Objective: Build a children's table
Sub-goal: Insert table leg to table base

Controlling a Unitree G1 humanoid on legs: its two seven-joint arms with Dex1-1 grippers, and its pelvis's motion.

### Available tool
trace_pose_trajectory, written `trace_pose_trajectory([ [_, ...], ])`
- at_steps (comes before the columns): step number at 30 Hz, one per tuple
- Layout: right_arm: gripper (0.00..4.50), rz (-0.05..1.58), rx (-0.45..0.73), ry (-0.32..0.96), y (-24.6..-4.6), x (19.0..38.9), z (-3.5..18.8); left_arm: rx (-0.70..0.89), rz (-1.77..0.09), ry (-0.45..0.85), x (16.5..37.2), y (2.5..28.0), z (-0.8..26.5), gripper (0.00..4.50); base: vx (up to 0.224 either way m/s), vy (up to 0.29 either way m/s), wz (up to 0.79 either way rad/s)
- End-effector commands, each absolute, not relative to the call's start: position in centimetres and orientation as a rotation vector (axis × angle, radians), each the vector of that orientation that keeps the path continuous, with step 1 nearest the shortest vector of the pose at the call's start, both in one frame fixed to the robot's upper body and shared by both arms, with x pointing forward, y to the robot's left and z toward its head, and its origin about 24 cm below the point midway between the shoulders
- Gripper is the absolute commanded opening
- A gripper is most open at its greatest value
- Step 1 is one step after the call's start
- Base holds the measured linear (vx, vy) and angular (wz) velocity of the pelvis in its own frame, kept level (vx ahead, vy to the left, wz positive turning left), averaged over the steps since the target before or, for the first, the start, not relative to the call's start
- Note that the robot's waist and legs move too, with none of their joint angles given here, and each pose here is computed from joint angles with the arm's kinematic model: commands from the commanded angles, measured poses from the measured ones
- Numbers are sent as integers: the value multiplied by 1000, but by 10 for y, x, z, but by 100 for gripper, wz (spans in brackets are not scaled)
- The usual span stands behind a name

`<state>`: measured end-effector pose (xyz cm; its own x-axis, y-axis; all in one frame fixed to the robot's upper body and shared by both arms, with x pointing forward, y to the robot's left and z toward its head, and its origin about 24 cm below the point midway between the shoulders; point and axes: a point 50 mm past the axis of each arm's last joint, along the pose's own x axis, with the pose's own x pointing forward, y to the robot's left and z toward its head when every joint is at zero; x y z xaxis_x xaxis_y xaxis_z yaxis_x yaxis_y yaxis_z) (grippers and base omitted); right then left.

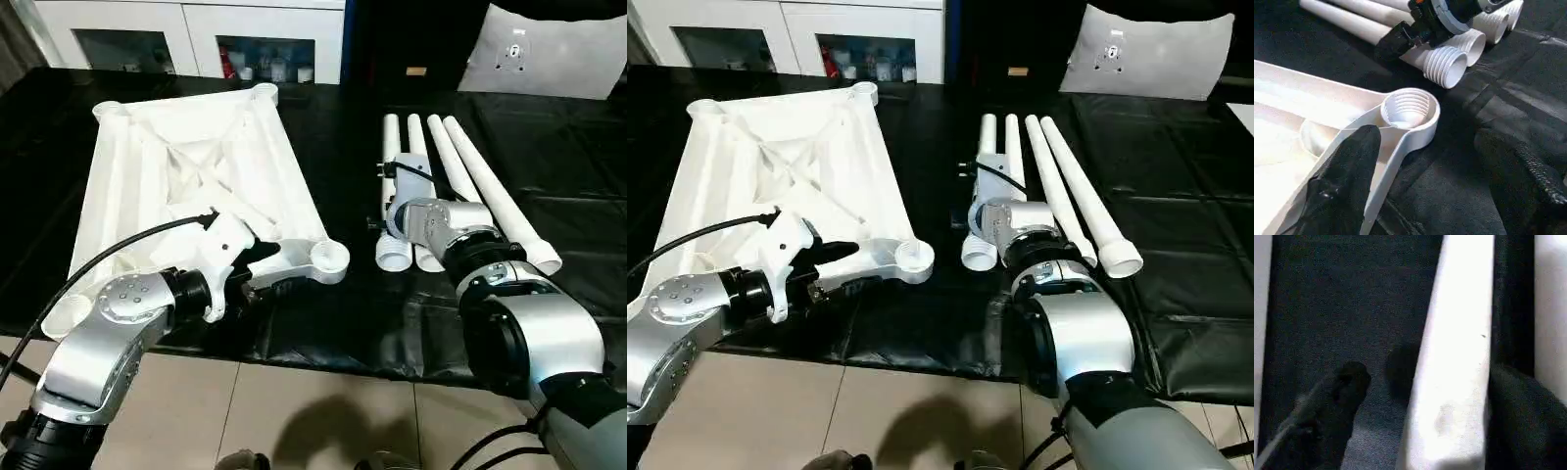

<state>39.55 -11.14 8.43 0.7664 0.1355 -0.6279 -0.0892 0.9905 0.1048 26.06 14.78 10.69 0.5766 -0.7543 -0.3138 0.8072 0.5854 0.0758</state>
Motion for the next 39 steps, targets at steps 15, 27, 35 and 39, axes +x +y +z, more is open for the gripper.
trace_pose_trajectory([
  [15,258,178,120,738,-111,395,88,262,-938,200,273,136,113,351,0,0,0],
  [27,190,203,190,707,-104,398,96,274,-906,183,280,137,111,351,0,0,0],
  [35,186,277,277,580,-98,406,120,262,-833,141,293,141,116,351,0,0,0],
  [39,186,307,307,447,-104,410,136,230,-786,87,303,136,125,351,0,0,0],
])
